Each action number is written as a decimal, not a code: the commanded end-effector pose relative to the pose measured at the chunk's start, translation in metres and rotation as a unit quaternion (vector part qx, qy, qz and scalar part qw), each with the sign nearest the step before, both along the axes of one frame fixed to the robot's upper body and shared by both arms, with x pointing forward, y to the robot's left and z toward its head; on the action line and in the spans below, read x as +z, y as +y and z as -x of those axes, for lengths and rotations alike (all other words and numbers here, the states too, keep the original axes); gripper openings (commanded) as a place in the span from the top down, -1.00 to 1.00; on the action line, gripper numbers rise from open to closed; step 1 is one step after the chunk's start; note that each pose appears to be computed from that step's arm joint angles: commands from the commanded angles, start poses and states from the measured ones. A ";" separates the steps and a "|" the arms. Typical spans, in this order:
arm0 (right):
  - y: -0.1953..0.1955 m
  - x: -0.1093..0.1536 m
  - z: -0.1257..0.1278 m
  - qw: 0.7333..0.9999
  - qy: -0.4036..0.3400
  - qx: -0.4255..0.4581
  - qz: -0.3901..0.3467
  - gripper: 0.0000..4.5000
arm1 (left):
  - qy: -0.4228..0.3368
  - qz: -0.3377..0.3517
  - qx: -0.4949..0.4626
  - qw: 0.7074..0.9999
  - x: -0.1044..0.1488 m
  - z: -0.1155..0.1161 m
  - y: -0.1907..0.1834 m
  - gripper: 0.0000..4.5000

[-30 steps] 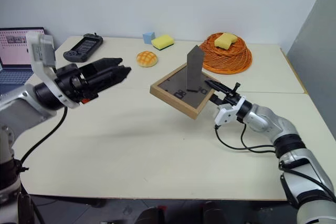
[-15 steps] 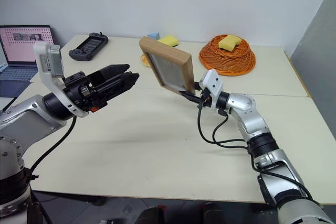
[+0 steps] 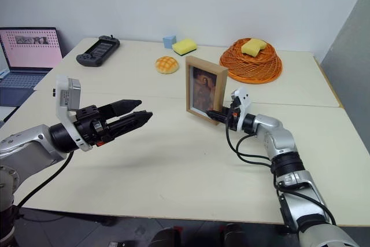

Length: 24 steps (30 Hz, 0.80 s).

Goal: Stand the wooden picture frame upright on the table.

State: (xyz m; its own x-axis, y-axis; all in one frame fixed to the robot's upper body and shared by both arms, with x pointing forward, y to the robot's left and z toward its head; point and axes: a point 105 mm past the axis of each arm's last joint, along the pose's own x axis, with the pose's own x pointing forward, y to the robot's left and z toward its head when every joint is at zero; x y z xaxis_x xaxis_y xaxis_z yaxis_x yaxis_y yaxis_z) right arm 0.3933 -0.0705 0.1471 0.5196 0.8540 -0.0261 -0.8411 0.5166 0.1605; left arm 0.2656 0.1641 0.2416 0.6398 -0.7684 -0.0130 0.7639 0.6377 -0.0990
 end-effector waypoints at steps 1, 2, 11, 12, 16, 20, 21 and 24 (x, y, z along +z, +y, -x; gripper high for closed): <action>0.002 0.014 -0.002 0.999 -0.001 -0.007 -0.051 0.35 | -0.037 -0.008 -0.008 0.999 0.018 0.004 -0.004 -0.66; 0.002 0.010 -0.002 0.998 0.016 -0.007 -0.057 0.35 | -0.039 -0.009 -0.009 0.999 0.020 0.003 -0.004 -0.66; 0.002 -0.009 0.002 0.996 0.063 -0.017 -0.066 0.35 | -0.043 -0.010 -0.010 0.999 0.025 0.000 -0.006 -0.66; 0.002 -0.011 0.003 0.995 0.069 -0.016 -0.069 0.35 | -0.043 -0.009 -0.010 0.999 0.026 0.000 -0.006 -0.66; 0.004 -0.016 0.011 0.996 0.066 -0.012 -0.063 0.35 | -0.044 -0.011 -0.010 0.999 0.028 -0.003 -0.006 -0.66; 0.006 -0.021 0.020 0.996 0.067 -0.004 -0.058 0.35 | -0.046 -0.011 -0.011 0.999 0.030 -0.007 -0.005 -0.66; 0.006 -0.021 0.022 0.997 0.063 -0.001 -0.054 0.35 | -0.047 -0.011 -0.012 0.999 0.031 -0.007 -0.005 -0.66; 0.008 -0.023 0.029 0.997 0.055 0.007 -0.043 0.35 | -0.047 -0.012 -0.016 0.999 0.031 -0.009 -0.006 -0.66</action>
State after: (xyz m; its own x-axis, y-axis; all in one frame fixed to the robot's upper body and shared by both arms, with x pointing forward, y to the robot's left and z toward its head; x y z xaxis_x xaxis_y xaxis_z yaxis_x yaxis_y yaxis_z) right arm 0.3687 -0.0648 0.1123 0.5259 0.8497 -0.0380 -0.7932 0.5061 0.3388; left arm 0.2754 0.1590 0.2666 0.6231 -0.7819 0.0190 0.7819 0.6221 -0.0398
